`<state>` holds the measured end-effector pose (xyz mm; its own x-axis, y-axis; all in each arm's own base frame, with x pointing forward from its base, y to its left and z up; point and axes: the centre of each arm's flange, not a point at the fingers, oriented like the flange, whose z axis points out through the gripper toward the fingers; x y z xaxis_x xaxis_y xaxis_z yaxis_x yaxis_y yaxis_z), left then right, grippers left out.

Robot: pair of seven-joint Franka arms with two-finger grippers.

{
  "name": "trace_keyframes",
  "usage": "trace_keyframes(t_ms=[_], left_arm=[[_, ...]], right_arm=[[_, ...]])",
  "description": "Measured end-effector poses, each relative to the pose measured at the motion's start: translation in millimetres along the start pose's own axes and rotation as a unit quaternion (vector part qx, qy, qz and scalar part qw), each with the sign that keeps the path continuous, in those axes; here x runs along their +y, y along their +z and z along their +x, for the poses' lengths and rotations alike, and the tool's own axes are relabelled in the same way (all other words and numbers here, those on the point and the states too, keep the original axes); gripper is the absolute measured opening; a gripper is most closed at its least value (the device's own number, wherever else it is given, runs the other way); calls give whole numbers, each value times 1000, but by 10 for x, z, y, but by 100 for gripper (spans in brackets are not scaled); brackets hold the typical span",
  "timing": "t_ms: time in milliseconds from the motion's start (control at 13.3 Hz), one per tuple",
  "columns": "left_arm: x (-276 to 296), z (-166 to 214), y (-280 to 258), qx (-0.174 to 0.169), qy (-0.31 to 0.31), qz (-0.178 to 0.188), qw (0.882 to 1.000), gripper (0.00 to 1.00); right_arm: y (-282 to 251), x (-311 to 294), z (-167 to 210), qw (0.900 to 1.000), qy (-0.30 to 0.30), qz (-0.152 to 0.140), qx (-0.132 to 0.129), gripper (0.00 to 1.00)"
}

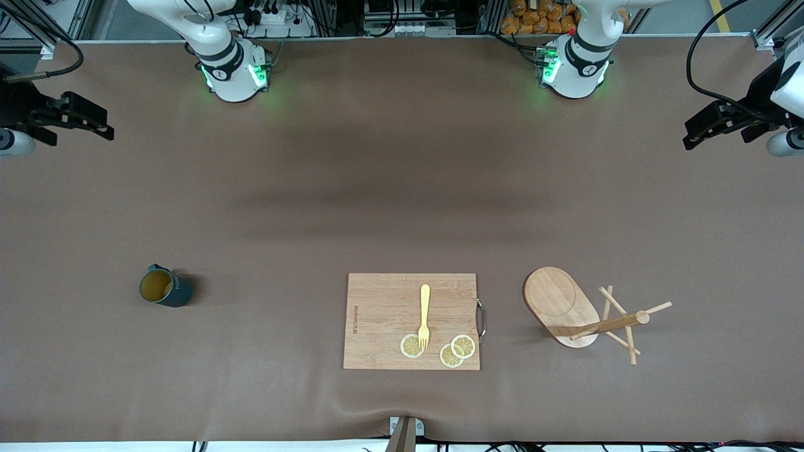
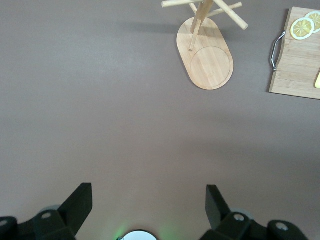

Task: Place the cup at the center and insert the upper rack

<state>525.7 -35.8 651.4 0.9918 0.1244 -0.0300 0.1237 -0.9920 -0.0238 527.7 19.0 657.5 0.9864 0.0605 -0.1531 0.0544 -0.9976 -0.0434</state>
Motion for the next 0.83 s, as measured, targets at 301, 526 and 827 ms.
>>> trace_keyframes(t_ms=[301,526,827], left_arm=[[-68,21,-29,3,-6,-1,1000,100],[-110,61,-54,6,-11,-2,1000,100],[-116,83,-23,-1,-11,-2,1000,100]], right_arm=[[27,-3,-7,1000,7,1,-8,100],[71,-6,-1,1000,9,2,-14,100],[90,-20,3,1000,7,9,-17,100]])
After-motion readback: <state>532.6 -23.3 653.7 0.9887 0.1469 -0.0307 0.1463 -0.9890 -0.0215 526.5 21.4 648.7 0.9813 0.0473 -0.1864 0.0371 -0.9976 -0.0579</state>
